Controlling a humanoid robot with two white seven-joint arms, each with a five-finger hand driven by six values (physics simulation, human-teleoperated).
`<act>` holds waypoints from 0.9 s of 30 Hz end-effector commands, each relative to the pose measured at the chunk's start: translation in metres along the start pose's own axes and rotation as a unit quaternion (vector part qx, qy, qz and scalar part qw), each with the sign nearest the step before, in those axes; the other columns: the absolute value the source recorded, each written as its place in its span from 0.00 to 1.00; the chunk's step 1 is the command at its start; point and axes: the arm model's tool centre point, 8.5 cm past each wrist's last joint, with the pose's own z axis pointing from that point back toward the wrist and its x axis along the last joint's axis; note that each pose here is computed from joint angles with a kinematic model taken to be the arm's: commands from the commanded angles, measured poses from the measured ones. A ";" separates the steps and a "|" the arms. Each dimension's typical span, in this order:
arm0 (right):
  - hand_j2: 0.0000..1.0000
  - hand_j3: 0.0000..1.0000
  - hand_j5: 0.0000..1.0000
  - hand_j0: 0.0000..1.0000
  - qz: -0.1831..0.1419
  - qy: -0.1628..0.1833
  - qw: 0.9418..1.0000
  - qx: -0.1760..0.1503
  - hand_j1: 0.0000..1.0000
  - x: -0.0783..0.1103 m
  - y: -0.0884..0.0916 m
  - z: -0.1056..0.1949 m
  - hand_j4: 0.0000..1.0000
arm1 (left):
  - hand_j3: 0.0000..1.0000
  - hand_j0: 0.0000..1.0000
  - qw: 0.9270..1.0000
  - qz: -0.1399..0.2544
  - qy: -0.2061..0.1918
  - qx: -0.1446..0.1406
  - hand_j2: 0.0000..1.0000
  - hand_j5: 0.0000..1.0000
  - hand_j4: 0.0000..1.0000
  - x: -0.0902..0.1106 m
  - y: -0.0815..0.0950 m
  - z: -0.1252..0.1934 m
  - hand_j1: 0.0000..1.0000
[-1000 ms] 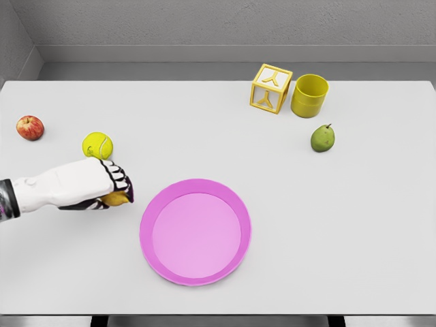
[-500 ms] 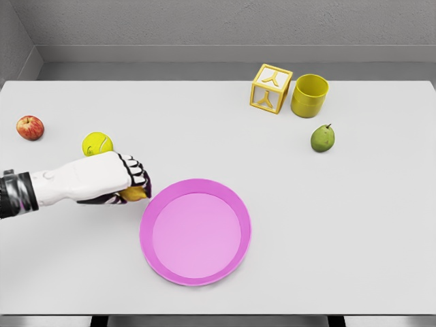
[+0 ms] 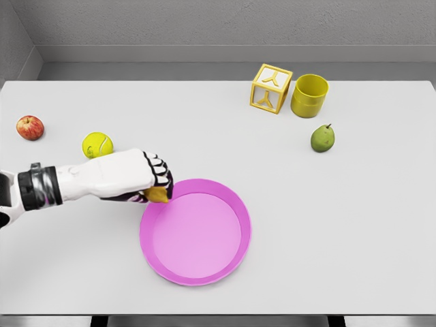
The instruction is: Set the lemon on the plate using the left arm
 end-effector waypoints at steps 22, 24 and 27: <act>1.00 1.00 1.00 1.00 0.000 -0.001 1.000 0.000 1.00 0.001 0.000 0.000 1.00 | 0.70 0.70 0.997 -0.008 -0.061 -0.035 0.70 0.70 0.70 0.021 0.000 -0.042 0.70; 1.00 1.00 1.00 1.00 0.000 -0.001 1.000 0.000 1.00 0.001 0.000 0.000 1.00 | 0.84 0.84 0.997 -0.007 -0.061 -0.038 0.84 0.84 0.84 0.021 -0.002 -0.041 0.84; 1.00 1.00 1.00 1.00 0.000 0.000 1.000 0.000 1.00 0.001 0.000 0.000 1.00 | 0.95 0.95 0.997 -0.009 -0.060 -0.039 0.95 0.95 0.95 0.019 -0.001 -0.040 0.95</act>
